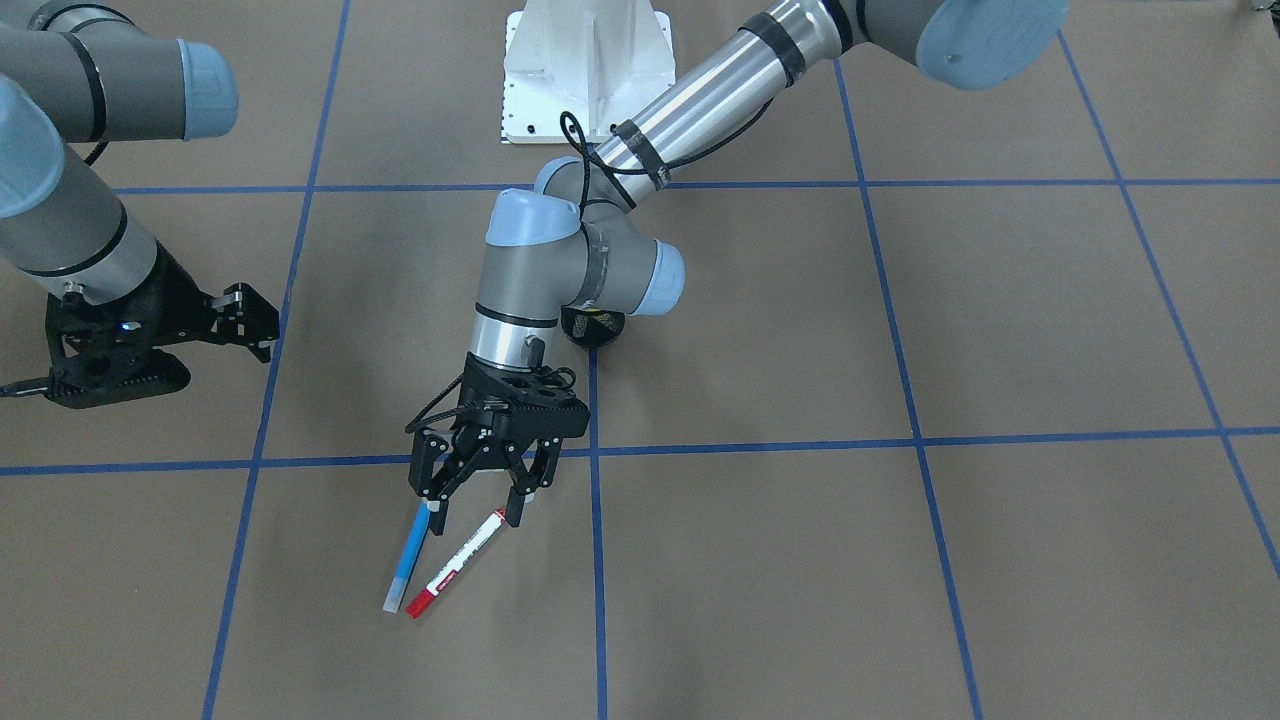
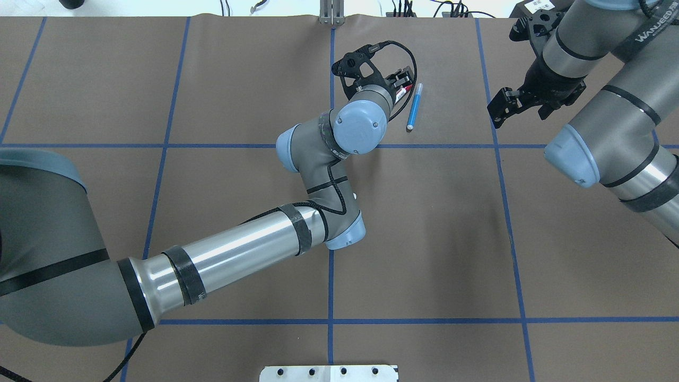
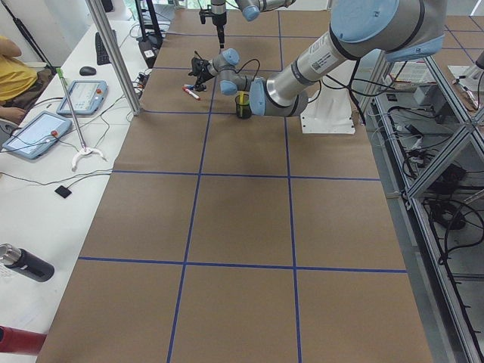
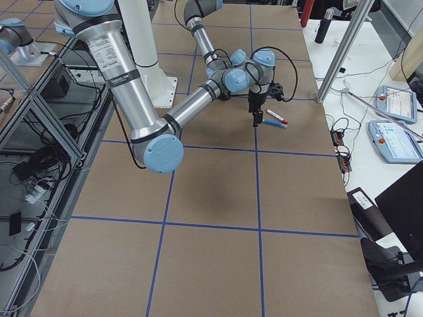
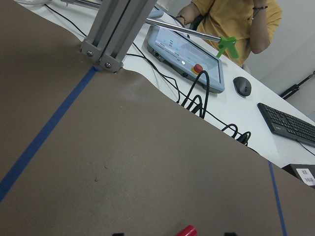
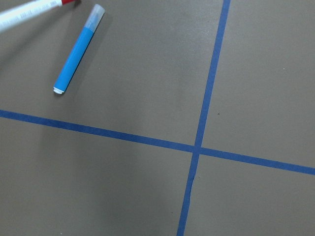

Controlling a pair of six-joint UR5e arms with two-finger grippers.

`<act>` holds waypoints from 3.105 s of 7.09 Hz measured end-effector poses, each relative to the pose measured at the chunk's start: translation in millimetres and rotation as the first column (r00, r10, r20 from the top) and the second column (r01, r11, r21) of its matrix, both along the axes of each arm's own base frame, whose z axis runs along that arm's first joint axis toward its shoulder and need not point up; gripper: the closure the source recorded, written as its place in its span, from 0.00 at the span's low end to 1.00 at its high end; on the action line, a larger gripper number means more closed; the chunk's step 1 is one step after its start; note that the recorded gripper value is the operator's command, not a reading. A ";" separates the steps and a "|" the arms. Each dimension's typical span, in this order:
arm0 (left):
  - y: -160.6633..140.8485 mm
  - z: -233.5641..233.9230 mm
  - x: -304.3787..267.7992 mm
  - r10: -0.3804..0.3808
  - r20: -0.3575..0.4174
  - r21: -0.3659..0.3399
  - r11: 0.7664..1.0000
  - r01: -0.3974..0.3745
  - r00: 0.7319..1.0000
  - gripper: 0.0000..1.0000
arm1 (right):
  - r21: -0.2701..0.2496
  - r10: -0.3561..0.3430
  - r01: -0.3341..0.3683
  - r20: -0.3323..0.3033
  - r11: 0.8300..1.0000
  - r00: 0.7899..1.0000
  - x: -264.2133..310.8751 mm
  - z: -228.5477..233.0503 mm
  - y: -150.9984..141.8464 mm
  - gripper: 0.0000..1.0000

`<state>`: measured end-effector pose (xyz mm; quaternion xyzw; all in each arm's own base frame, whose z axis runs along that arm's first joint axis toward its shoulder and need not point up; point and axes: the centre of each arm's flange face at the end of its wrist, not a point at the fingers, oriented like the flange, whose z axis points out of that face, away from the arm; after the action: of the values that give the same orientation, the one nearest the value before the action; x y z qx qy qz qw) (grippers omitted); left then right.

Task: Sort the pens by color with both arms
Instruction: 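Carry the red-capped marker beside the blue marker and release it, then withdraw the left gripper while the right gripper moves toward the cup, then lower the right gripper over the cup toward the yellow highlighter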

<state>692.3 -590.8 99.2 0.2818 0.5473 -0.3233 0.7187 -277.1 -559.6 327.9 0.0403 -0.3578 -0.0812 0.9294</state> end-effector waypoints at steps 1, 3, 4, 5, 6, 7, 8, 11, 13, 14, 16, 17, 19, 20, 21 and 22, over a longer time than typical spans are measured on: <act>3.1 -4.9 -1.1 0.013 -0.009 0.006 1.000 -0.013 1.000 0.00 | -0.001 0.000 0.000 0.000 1.000 1.000 -0.1 0.3 -0.2 0.00; 14.4 -20.0 -13.1 0.070 0.005 0.047 0.996 -0.070 0.998 0.00 | -0.001 0.001 -0.001 0.001 1.000 1.000 -0.9 -0.7 -0.1 0.00; 24.5 -31.5 -29.5 0.113 0.040 0.059 0.992 -0.116 0.993 0.00 | 0.003 0.001 -0.001 0.003 1.000 1.000 -1.3 -2.4 -0.3 0.00; 33.7 -45.9 -48.5 0.170 0.077 0.046 0.984 -0.173 0.983 0.00 | 0.006 0.005 -0.005 0.009 1.000 1.000 -1.6 -4.3 -0.6 0.00; 41.0 -55.9 -70.7 0.239 0.119 0.019 0.970 -0.243 0.964 0.00 | 0.003 0.018 -0.018 0.018 1.000 1.000 -2.8 -7.6 -0.8 0.00; 49.9 -55.4 -98.5 0.304 0.162 -0.003 0.952 -0.308 0.939 0.00 | -0.006 0.038 -0.038 0.026 0.999 0.999 -4.2 -13.1 -1.4 0.00; 63.1 -47.8 -135.4 0.370 0.212 -0.024 0.927 -0.374 0.905 0.00 | -0.019 0.062 -0.061 0.036 0.998 0.997 -7.0 -21.8 -2.1 0.00; 87.7 -34.0 -258.8 0.562 0.349 -0.127 0.821 -0.557 0.750 0.00 | -0.115 0.149 -0.139 0.075 0.983 0.986 -41.0 -60.3 8.8 0.00; 75.6 6.8 -317.9 0.674 0.394 -0.153 0.719 -0.678 0.625 0.00 | -0.206 0.205 -0.181 0.103 0.962 0.973 -82.7 -98.9 28.9 0.01; 64.3 33.0 -343.3 0.710 0.415 -0.145 0.668 -0.729 0.568 0.00 | -0.250 0.228 -0.194 0.113 0.949 0.967 -104.1 -118.8 40.9 0.01; 42.2 79.3 -388.3 0.746 0.459 -0.116 0.588 -0.800 0.482 0.00 | -0.327 0.269 -0.219 0.116 0.919 0.956 -142.8 -153.0 65.2 0.02; 36.9 95.2 -398.8 0.752 0.475 -0.109 0.566 -0.817 0.457 0.00 | -0.361 0.288 -0.233 0.107 0.903 0.952 -161.8 -165.7 75.9 0.03; 27.5 115.0 -409.0 0.753 0.497 -0.112 0.548 -0.829 0.431 0.00 | -0.405 0.320 -0.284 0.022 0.869 0.947 -208.6 -194.1 90.7 0.05; 22.7 121.4 -411.4 0.754 0.503 -0.117 0.544 -0.831 0.423 0.00 | -0.411 0.315 -0.302 -0.037 0.860 0.948 -231.9 -209.3 98.7 0.09; 19.8 124.7 -412.4 0.754 0.506 -0.120 0.542 -0.832 0.419 0.00 | -0.424 0.309 -0.317 -0.088 0.849 0.947 -255.6 -219.8 103.9 0.15; 18.7 126.0 -413.1 0.755 0.506 -0.121 0.541 -0.832 0.417 0.00 | -0.442 0.307 -0.333 -0.133 0.833 0.942 -280.5 -226.4 106.4 0.27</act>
<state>279.3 -572.1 225.2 0.1149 0.4297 0.1831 0.8767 -557.6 -453.2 101.5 -0.1229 -0.3287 0.1609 0.9225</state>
